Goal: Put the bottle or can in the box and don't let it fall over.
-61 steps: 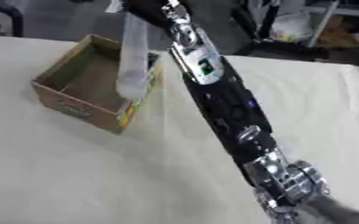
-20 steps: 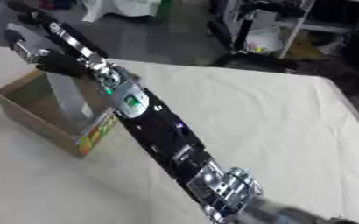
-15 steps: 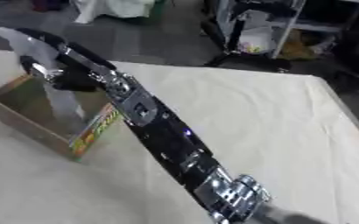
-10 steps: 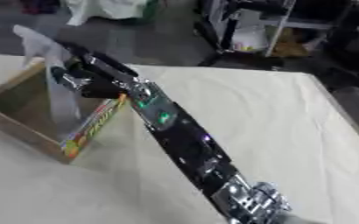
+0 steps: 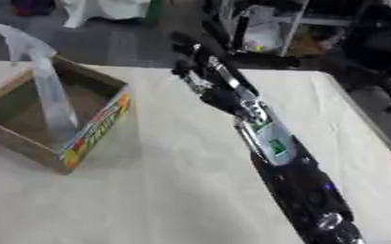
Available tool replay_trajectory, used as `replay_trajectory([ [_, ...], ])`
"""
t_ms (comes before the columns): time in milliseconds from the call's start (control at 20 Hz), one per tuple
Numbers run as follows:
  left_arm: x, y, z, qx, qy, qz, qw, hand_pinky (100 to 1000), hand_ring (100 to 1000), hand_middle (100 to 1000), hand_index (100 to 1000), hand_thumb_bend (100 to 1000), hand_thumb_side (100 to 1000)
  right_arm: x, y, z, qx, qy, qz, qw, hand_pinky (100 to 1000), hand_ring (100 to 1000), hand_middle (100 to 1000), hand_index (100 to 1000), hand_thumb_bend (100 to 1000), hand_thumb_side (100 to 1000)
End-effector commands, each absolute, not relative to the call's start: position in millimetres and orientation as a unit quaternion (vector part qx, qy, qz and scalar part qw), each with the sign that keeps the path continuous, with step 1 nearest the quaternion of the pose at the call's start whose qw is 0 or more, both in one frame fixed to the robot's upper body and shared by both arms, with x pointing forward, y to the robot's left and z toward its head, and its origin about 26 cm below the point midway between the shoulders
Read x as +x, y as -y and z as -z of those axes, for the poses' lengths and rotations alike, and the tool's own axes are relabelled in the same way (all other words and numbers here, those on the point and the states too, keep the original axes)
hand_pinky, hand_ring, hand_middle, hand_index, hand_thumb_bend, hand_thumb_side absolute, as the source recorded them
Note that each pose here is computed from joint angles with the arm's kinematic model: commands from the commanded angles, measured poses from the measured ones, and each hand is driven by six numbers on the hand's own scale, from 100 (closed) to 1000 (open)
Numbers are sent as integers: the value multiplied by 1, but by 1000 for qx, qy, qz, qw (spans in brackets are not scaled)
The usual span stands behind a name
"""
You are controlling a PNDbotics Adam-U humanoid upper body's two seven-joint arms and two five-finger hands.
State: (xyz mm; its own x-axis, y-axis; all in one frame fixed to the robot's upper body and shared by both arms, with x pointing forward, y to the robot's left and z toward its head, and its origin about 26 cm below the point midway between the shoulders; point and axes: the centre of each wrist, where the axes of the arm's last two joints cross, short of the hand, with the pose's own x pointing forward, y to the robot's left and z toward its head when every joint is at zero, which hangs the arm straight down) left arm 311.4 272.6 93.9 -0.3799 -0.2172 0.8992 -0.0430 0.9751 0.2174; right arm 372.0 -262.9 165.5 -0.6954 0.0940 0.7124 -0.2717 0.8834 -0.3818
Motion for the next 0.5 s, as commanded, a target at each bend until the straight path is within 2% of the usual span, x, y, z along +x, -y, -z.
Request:
replay_trajectory([
  [50,310,-283,-99,103,830,74,543,515,1000,892,808,444,715,363,285,-165,22,897,-192,398,757,1000,1000,1000,100,672],
  [500,304,-291,-91,124,821,66,554,514,1000,893,808,445,717,311,289,-111,2,884,-121,451,742,1000,1000,1000,100,699],
])
